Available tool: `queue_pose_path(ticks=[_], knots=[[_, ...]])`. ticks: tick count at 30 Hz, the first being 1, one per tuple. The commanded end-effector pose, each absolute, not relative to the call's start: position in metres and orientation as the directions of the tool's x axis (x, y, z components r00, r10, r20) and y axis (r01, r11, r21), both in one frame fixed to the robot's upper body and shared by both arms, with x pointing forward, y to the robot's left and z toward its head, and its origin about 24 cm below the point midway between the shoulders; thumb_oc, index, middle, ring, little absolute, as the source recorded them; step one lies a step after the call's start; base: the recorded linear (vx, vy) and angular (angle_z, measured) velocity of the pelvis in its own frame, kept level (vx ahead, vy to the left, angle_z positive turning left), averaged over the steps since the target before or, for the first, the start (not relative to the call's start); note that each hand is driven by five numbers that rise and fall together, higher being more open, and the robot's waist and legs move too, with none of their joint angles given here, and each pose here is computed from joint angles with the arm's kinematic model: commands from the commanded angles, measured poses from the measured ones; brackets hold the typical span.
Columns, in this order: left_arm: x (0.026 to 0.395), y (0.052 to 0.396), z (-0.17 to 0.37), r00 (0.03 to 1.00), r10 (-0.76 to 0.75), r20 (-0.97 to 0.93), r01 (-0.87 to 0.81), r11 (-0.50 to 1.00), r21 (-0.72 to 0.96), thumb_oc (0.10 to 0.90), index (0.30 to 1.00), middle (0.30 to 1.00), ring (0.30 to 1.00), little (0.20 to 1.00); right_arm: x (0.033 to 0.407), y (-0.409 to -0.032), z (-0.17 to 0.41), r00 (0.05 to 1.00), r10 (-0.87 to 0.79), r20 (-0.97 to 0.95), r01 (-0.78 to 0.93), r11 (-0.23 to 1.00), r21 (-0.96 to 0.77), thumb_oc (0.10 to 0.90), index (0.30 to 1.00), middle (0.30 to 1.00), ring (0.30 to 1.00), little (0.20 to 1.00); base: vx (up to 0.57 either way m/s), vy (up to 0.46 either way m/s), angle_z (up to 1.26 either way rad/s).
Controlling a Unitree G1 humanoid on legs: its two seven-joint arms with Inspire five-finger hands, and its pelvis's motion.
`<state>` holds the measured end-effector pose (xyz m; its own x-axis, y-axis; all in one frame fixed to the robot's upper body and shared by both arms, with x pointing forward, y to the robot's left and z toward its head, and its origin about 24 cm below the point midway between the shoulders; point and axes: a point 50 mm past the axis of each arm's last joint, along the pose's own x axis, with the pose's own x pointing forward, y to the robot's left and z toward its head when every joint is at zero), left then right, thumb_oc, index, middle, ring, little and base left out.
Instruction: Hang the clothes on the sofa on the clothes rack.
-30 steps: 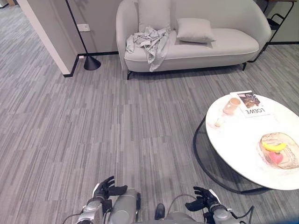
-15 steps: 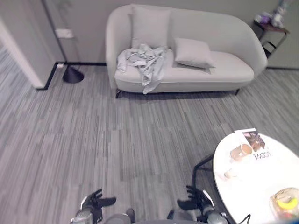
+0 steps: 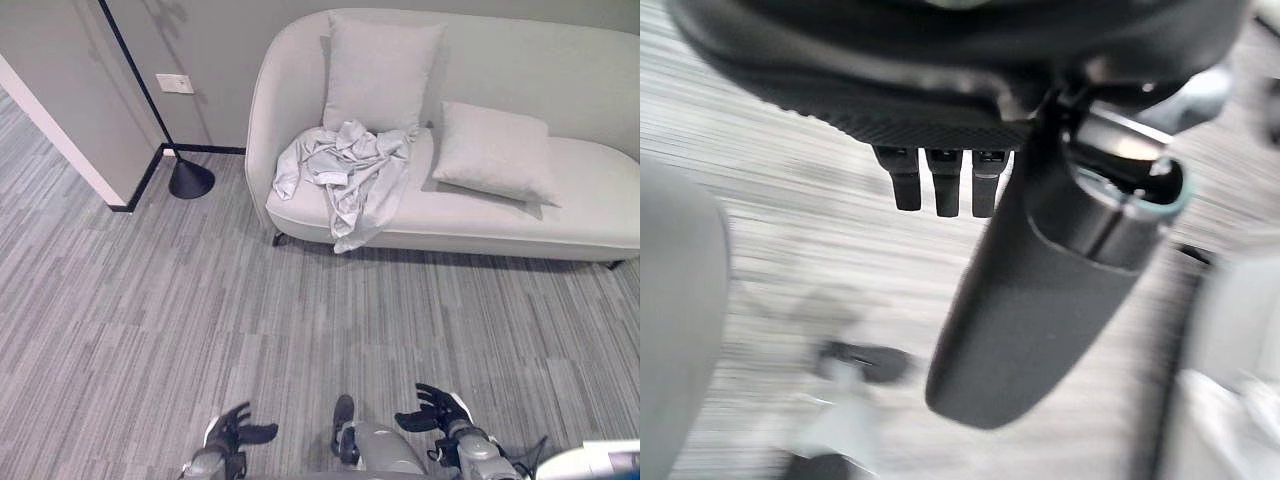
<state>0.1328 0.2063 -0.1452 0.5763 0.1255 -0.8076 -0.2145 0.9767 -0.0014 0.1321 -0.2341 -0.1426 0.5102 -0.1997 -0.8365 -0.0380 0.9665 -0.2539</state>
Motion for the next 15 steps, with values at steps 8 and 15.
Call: queue_pose_path(ticks=[8, 15], knots=[[0.107, 0.241, -0.147, 0.510, 0.256, -0.821, -0.317, 0.943, 0.097, 0.800, 0.900, 0.900, 0.900, 0.900, 0.156, -0.255, -0.114, 0.669, -0.239, -0.704, -0.042, 0.933, -0.358, 0.800, 0.900, 0.900, 0.900, 0.900, 0.55, 0.064, -0.88], [0.086, 0.264, -0.148, 0.427, 0.327, -0.843, -0.343, 0.921, 0.183, 0.800, 0.900, 0.900, 0.900, 0.900, 0.157, -0.230, -0.120, 0.677, -0.139, -0.722, -0.161, 0.930, -0.330, 0.800, 0.900, 0.900, 0.900, 0.900, 0.45, 0.219, -0.40]])
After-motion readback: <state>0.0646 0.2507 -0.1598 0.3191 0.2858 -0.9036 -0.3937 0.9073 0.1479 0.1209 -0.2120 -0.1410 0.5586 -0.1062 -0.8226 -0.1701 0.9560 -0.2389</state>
